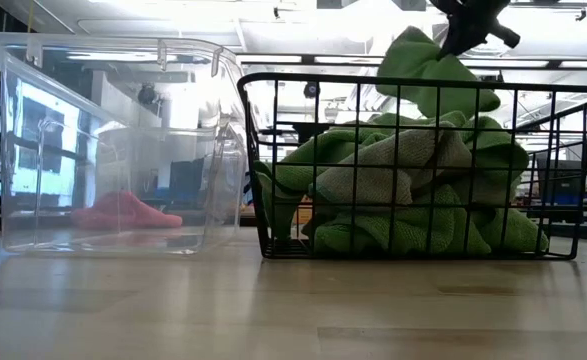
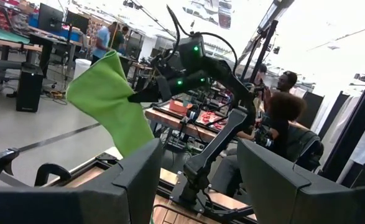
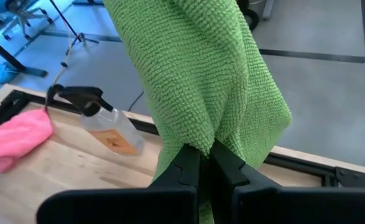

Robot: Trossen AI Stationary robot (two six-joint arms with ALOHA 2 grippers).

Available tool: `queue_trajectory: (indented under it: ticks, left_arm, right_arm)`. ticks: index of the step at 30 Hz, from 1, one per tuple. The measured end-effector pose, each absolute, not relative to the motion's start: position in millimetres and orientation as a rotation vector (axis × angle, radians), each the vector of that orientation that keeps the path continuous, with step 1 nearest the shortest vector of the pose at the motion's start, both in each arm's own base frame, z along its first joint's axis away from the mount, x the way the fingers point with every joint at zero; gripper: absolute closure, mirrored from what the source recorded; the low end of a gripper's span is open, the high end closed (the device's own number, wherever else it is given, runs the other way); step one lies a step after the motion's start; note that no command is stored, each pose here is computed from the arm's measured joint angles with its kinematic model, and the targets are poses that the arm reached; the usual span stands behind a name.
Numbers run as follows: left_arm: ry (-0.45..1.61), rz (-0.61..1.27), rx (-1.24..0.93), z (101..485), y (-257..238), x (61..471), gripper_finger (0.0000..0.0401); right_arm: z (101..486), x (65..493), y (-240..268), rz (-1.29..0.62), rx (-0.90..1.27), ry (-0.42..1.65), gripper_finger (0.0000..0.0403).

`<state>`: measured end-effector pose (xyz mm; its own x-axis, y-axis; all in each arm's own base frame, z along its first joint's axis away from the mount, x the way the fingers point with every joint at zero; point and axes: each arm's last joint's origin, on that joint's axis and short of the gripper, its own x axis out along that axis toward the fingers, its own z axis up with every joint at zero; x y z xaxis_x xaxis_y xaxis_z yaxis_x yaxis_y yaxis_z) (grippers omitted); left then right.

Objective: Sort microfiber towel by color & place in baskets
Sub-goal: Put the green towel into the wire basket

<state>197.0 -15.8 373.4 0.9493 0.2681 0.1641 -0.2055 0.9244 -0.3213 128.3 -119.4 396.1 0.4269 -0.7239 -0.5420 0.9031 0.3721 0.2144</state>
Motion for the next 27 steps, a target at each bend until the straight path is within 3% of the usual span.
queue_trajectory:
  ticks: [4, 8, 21, 27]
  left_arm:
    - [-0.208, 0.244, -0.307, 373.4, -15.8, 197.0, 0.0201]
    - [-0.208, 0.244, -0.306, 373.4, -15.8, 197.0, 0.0201]
    - [-0.207, 0.237, -0.305, 373.5, -16.0, 197.0, 0.0201]
    - [-0.206, 0.237, -0.305, 373.3, -16.0, 197.1, 0.0201]
  right_arm:
    - [393.3, 130.8, -120.4, -1.045, 0.535, 0.387, 0.0403]
    - [401.3, 141.0, -116.8, -0.895, 0.518, 0.315, 0.0403]
    - [425.3, 186.2, -49.3, -0.124, 0.323, 0.204, 0.0403]
    - [437.6, 194.4, -5.2, 0.139, 0.271, 0.113, 0.0403]
